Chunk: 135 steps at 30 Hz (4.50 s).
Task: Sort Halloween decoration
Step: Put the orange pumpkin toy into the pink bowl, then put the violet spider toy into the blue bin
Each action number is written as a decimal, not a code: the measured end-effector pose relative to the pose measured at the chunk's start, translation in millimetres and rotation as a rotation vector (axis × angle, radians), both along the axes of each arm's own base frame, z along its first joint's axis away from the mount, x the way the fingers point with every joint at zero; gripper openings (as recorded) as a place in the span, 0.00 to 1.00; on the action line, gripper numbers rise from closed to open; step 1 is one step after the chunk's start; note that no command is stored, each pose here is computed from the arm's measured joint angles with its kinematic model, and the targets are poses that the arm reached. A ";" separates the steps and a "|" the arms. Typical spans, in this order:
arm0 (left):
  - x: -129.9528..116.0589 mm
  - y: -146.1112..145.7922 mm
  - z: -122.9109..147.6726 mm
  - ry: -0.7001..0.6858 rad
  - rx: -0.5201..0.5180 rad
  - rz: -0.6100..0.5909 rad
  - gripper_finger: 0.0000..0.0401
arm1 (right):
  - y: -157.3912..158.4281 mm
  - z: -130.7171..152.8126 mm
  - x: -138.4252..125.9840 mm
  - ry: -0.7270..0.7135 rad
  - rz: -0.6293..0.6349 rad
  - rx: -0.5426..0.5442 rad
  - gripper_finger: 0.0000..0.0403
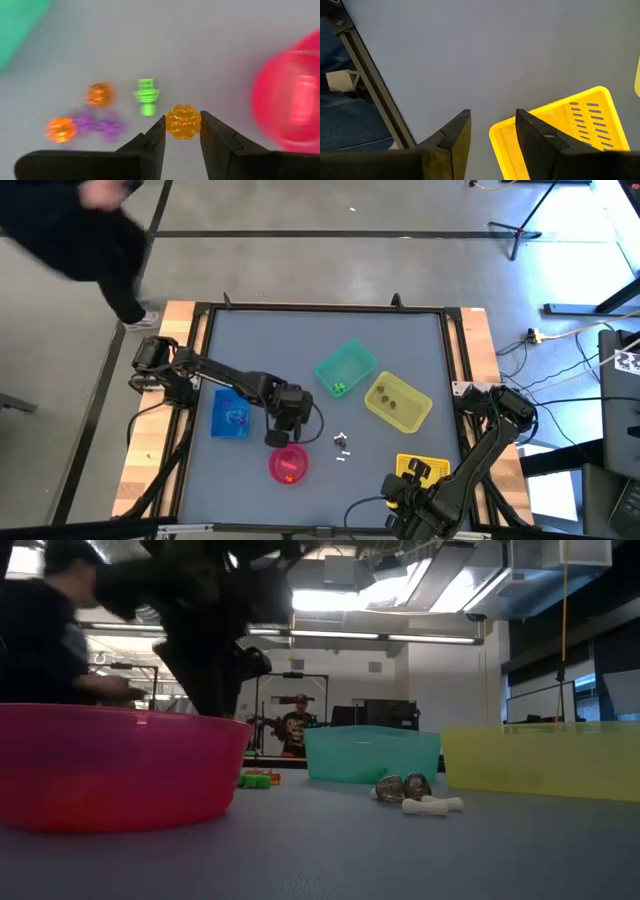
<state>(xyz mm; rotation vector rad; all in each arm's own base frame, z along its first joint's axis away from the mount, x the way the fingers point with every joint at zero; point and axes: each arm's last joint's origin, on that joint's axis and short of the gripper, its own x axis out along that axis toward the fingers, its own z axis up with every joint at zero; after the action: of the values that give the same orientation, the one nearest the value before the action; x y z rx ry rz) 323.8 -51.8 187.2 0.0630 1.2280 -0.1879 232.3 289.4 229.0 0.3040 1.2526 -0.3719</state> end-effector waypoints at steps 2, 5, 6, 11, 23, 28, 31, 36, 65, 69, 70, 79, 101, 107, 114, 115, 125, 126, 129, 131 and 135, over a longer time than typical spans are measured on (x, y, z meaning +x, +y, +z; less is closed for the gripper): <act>0.6 -7.0 3.0 -0.001 -0.053 -0.034 0.20 | 0.0 0.0 0.0 0.000 0.000 0.000 0.38; -0.3 -18.7 5.3 0.001 -0.112 -0.077 0.20 | 0.1 0.0 0.0 -0.001 0.000 0.000 0.38; -1.4 -22.7 5.2 0.006 -0.123 -0.085 0.20 | 0.0 0.0 0.0 -0.001 0.000 0.000 0.38; -7.0 -43.4 5.3 0.017 -0.139 -0.142 0.20 | -0.7 0.4 1.1 -0.037 -0.004 -0.027 0.38; -16.9 -72.0 5.2 0.015 -0.112 -0.226 0.24 | -1.1 0.6 1.7 -0.055 -0.006 -0.040 0.38; -18.2 -75.3 5.0 0.002 -0.065 -0.223 0.30 | -1.1 0.6 1.5 -0.055 -0.006 -0.040 0.38; -18.2 -75.4 5.0 0.002 -0.064 -0.217 0.34 | -1.1 0.6 1.6 -0.055 -0.006 -0.040 0.38; -17.9 -74.8 4.9 -0.004 -0.043 -0.186 0.42 | -1.1 0.6 1.6 -0.055 -0.006 -0.041 0.38; 1.8 20.3 3.3 0.008 0.124 0.007 0.51 | -1.4 0.5 1.4 -0.050 0.019 -0.051 0.38; 3.3 47.4 3.3 0.012 0.137 0.051 0.51 | -1.3 0.5 1.3 -0.050 0.020 -0.051 0.38; 3.3 53.7 3.3 0.013 0.140 0.060 0.51 | -1.4 0.5 1.4 -0.050 0.020 -0.051 0.38; 0.6 93.7 3.3 0.018 0.209 -0.036 0.51 | -1.4 0.5 1.5 -0.052 0.019 -0.053 0.38; -17.2 102.7 -21.9 0.071 0.256 -0.387 0.51 | -2.4 1.3 3.0 -0.107 0.014 -0.092 0.38; -14.3 103.2 -25.0 0.019 0.276 -0.379 0.51 | -2.3 1.3 3.0 -0.107 0.014 -0.092 0.38; -19.5 103.3 -32.0 0.039 0.273 -0.394 0.51 | -2.5 1.3 3.0 -0.106 0.015 -0.094 0.38; -20.9 103.7 -34.0 0.042 0.272 -0.393 0.51 | -2.5 1.3 2.9 -0.106 0.015 -0.094 0.38; -20.6 112.9 -39.1 -0.013 0.294 -0.353 0.51 | -2.6 1.3 2.9 -0.105 0.016 -0.095 0.38; -20.5 113.9 -39.0 -0.015 0.295 -0.350 0.51 | -2.6 1.3 2.9 -0.104 0.016 -0.095 0.38; -21.4 116.4 -39.2 -0.013 0.286 -0.343 0.51 | -2.6 1.3 2.9 -0.104 0.016 -0.096 0.38; -21.9 116.5 -39.3 -0.009 0.281 -0.337 0.51 | -2.6 1.3 2.8 -0.104 0.016 -0.096 0.38; -22.1 117.3 -39.3 -0.009 0.279 -0.334 0.51 | -2.7 1.3 2.9 -0.104 0.016 -0.096 0.38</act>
<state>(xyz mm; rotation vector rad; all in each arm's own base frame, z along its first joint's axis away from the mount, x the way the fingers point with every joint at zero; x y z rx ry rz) 301.6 65.5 147.9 0.5130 1.2230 -0.3049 235.2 286.8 230.2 0.2283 1.1310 -0.3963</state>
